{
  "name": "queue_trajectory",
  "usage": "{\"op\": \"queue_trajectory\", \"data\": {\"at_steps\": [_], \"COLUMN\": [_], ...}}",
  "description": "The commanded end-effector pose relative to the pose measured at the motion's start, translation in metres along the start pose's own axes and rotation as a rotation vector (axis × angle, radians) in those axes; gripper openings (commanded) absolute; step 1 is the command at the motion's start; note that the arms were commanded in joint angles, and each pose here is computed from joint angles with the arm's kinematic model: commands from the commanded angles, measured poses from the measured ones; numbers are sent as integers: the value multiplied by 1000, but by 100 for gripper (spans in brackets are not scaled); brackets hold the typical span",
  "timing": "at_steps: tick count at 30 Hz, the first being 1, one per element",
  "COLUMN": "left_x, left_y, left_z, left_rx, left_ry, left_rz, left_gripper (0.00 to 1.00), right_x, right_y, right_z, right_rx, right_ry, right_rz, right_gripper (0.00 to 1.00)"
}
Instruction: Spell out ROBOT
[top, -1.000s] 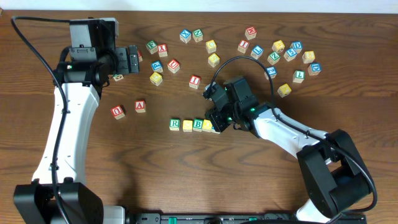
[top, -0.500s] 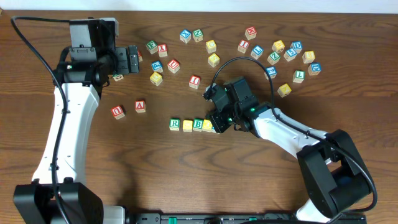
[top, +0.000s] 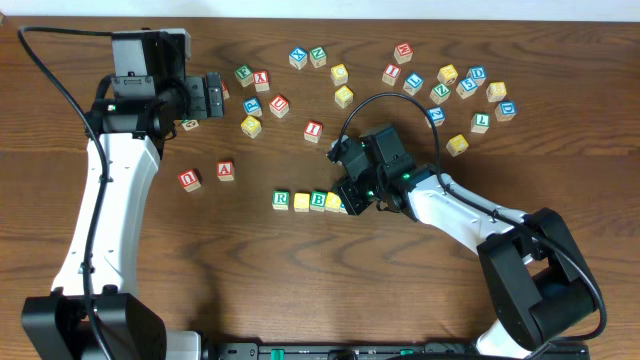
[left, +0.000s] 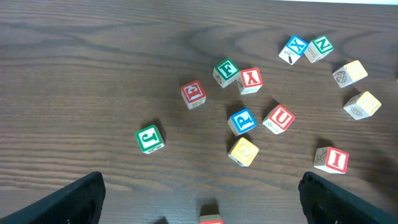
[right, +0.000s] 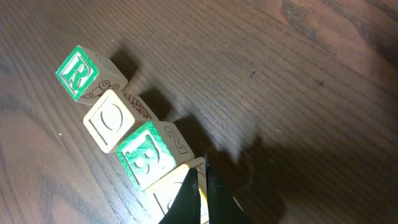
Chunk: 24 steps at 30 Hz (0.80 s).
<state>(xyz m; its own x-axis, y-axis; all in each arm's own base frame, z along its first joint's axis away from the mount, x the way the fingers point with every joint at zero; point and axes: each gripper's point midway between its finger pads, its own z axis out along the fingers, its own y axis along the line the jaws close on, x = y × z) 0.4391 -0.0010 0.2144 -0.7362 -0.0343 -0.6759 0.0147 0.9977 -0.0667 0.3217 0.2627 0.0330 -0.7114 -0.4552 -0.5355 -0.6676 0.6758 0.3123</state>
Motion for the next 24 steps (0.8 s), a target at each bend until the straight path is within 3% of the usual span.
{"op": "queue_trajectory", "data": {"at_steps": [1,24], "left_x": [-8,-8], "left_y": [-3,-3], "left_z": [-9,-9], "left_rx": [12,12], "left_ry": [-28,-28], "left_rz": [7,7], "left_gripper": [98,98], "right_x": [-6,-1], "right_y": [1,7], "right_z": [1,3], "right_rx": [0,-6], "right_ry": [-5,17], "right_rz": [-4,-10], "right_gripper": [1,1]}}
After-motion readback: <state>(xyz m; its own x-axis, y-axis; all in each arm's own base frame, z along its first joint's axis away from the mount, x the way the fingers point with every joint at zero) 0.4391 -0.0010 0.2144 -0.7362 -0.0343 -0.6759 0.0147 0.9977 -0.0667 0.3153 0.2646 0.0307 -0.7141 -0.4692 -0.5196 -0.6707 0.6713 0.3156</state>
